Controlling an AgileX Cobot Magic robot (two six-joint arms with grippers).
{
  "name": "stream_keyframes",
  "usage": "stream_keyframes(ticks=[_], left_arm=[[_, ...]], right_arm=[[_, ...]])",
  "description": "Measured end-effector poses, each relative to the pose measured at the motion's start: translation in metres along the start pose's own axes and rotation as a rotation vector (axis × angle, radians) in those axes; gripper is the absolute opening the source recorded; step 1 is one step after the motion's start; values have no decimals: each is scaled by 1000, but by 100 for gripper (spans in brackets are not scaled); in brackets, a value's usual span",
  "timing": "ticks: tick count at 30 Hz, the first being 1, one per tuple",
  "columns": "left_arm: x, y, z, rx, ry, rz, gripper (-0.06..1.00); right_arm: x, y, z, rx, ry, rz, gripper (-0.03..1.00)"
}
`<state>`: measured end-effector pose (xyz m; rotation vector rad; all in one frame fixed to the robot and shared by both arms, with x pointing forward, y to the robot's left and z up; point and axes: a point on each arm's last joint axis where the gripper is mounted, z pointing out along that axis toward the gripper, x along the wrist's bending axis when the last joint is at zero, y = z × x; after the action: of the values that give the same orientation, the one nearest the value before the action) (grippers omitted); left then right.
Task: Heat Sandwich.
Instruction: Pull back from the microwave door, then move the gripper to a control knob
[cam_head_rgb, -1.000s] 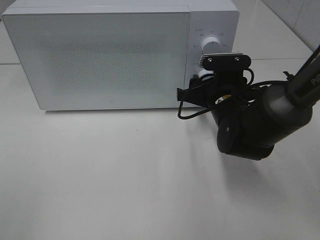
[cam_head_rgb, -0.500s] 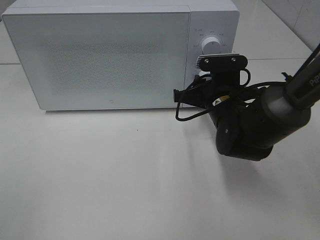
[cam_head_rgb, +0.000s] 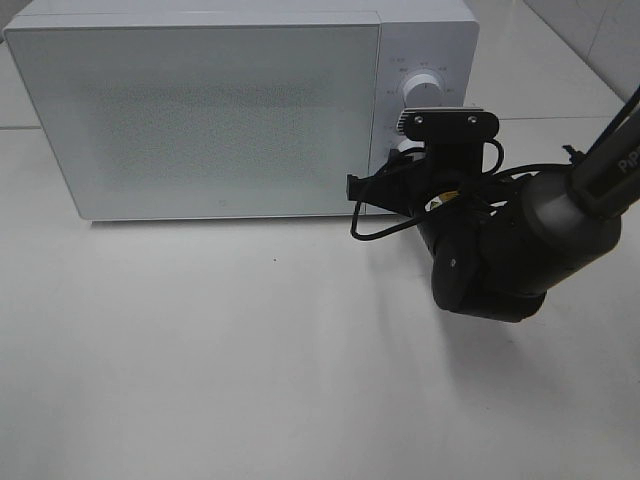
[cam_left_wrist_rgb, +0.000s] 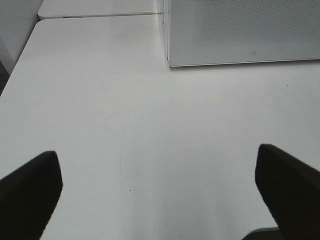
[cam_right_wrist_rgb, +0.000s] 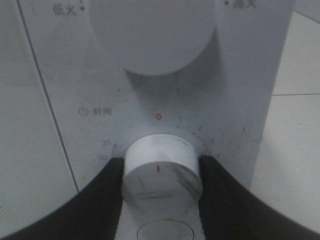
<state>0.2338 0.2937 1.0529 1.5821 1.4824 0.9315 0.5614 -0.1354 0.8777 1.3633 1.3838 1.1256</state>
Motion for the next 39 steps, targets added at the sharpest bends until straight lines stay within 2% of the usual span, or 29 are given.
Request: stream_keyframes(ticks=[4, 5, 8, 10, 16, 24, 25, 28, 29, 33, 35, 36, 39], left_arm=[[0, 0, 0, 0, 0, 0, 99], [0, 0, 0, 0, 0, 0, 99], [0, 0, 0, 0, 0, 0, 99], [0, 0, 0, 0, 0, -1, 99], [0, 0, 0, 0, 0, -2, 99], [0, 0, 0, 0, 0, -2, 99], [0, 0, 0, 0, 0, -2, 99], [0, 0, 0, 0, 0, -2, 99], [0, 0, 0, 0, 0, -2, 99], [0, 0, 0, 0, 0, -2, 99], [0, 0, 0, 0, 0, -2, 99], [0, 0, 0, 0, 0, -2, 99], [0, 0, 0, 0, 0, -2, 99]], right_arm=[[1, 0, 0, -5, 7, 68, 43], [1, 0, 0, -6, 11, 136, 43], [1, 1, 0, -8, 16, 200, 43], [2, 1, 0, -9, 20, 302, 43], [1, 0, 0, -10, 28, 451, 43], [1, 0, 0, -8, 38, 736, 43], [1, 0, 0, -8, 38, 736, 43], [1, 0, -1, -7, 41, 896, 43], [1, 0, -1, -7, 41, 896, 43], [1, 0, -1, -8, 41, 1077, 43], [1, 1, -1, -9, 41, 1113, 43], [1, 1, -1, -11, 37, 1206, 43], [1, 1, -2, -13, 34, 1329, 44]])
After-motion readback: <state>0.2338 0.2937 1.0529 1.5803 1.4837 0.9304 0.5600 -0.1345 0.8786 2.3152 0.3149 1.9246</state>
